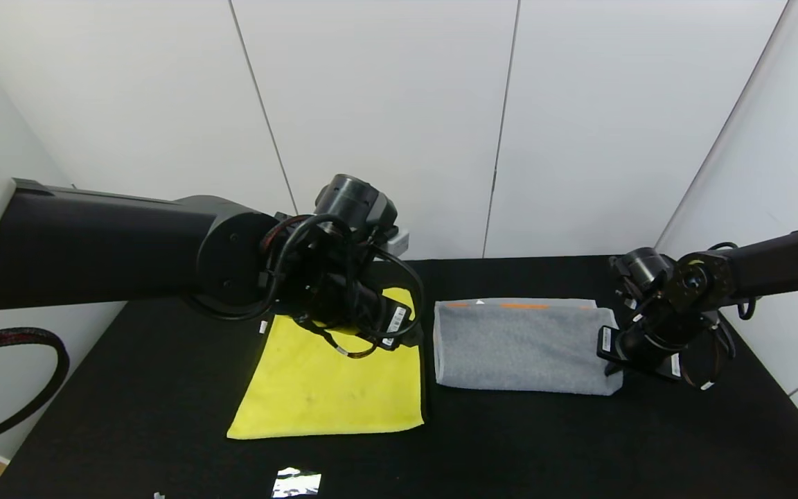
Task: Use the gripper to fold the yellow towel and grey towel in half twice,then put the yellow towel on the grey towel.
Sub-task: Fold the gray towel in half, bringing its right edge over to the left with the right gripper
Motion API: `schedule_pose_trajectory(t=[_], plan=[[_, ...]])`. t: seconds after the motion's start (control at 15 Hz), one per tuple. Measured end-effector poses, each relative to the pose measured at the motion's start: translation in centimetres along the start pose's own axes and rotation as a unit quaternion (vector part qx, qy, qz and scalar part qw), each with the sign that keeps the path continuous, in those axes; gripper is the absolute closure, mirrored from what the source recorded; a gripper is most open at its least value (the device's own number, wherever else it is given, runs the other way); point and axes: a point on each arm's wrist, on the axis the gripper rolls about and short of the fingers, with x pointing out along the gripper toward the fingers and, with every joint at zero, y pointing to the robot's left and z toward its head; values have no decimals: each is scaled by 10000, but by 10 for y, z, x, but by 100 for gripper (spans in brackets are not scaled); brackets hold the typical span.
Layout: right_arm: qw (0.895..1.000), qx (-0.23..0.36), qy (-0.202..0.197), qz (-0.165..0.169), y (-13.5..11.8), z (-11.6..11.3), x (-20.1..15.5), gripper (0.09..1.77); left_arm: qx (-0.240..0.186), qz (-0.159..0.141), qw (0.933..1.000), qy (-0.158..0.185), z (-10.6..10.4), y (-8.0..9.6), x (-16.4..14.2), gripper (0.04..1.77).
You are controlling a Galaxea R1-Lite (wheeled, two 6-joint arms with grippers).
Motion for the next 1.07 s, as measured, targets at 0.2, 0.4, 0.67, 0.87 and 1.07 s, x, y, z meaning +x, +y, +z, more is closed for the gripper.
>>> schedule_pose_trajectory(t=[0.2,0.4,0.67,0.87,1.07], plan=[[9999,-86,-69,4,2,-1,-7,171,-10,8,10000,-8,0,1,-1,9],[9972,-456,-332,-491,2,-5,-15,171,-40,35,10000,-18,0,4,-3,9],[9900,-710,-486,-1113,1,-10,-23,171,-68,61,10000,-41,-1,7,-8,9],[9817,-922,-742,-1492,3,-11,-27,171,-87,86,9999,-46,-2,10,-11,9],[9782,-1262,-892,-1384,14,-16,-39,171,-112,106,9999,-78,-2,12,-14,9]])
